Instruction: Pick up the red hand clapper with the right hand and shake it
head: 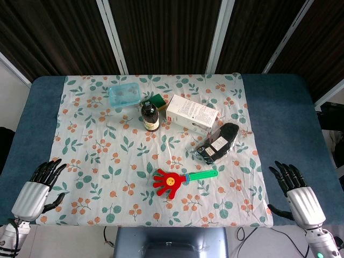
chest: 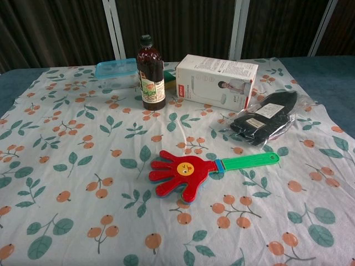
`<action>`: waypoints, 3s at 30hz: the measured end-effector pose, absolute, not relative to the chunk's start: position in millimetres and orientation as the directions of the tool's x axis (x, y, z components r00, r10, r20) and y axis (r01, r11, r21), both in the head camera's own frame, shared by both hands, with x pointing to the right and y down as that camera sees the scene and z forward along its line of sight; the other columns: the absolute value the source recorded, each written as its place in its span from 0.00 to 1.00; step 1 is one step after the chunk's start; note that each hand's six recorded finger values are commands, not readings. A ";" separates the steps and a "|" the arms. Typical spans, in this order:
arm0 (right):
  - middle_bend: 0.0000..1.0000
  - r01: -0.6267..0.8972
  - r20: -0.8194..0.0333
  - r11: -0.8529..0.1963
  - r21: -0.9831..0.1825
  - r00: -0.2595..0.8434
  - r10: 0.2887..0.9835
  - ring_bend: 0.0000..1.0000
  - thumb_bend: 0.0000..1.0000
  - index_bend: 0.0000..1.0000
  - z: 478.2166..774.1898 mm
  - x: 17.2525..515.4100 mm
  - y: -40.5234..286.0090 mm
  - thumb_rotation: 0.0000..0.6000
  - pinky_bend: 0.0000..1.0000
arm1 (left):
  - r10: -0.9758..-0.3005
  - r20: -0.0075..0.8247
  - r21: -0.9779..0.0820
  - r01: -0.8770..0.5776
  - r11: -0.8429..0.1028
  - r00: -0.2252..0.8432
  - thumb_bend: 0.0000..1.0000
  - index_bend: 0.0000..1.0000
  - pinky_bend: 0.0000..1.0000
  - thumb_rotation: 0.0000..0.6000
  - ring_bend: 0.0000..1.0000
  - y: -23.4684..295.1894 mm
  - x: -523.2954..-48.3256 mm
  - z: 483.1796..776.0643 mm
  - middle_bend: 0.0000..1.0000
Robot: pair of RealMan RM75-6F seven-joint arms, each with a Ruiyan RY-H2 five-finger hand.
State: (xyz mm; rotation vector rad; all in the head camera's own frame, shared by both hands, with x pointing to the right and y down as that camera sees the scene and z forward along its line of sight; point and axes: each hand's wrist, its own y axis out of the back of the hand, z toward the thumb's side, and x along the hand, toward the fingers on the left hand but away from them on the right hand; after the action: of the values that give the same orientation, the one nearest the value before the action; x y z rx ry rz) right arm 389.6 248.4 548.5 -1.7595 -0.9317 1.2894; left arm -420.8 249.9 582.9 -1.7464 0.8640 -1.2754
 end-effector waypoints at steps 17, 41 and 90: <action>0.00 0.090 -0.491 -0.534 -0.841 0.290 0.821 0.00 0.21 0.16 603.2 348.2 235.6 1.00 0.00 | -0.870 0.416 -0.886 -0.096 -0.453 0.266 0.33 0.00 0.09 1.00 0.00 249.1 -423.3 578.6 0.00; 0.00 0.000 -0.551 -0.600 -0.800 0.398 0.734 0.00 0.37 0.53 713.0 200.4 192.1 1.00 0.00 | -0.873 0.399 -0.882 -0.145 -0.449 0.280 0.33 0.00 0.10 1.00 0.00 248.4 -430.3 567.1 0.00; 0.57 0.146 -0.419 -0.539 -0.830 0.476 0.774 0.57 0.50 0.90 711.3 163.8 194.7 1.00 0.60 | -0.873 0.402 -0.880 -0.149 -0.452 0.275 0.32 0.00 0.10 1.00 0.00 246.6 -432.9 566.3 0.00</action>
State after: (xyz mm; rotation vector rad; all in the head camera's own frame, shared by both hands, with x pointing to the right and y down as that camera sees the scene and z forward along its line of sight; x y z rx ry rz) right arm 163.8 194.7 711.3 -1.9746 -0.7617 1.0649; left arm -432.9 246.6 566.3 -1.7992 0.9288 -1.2285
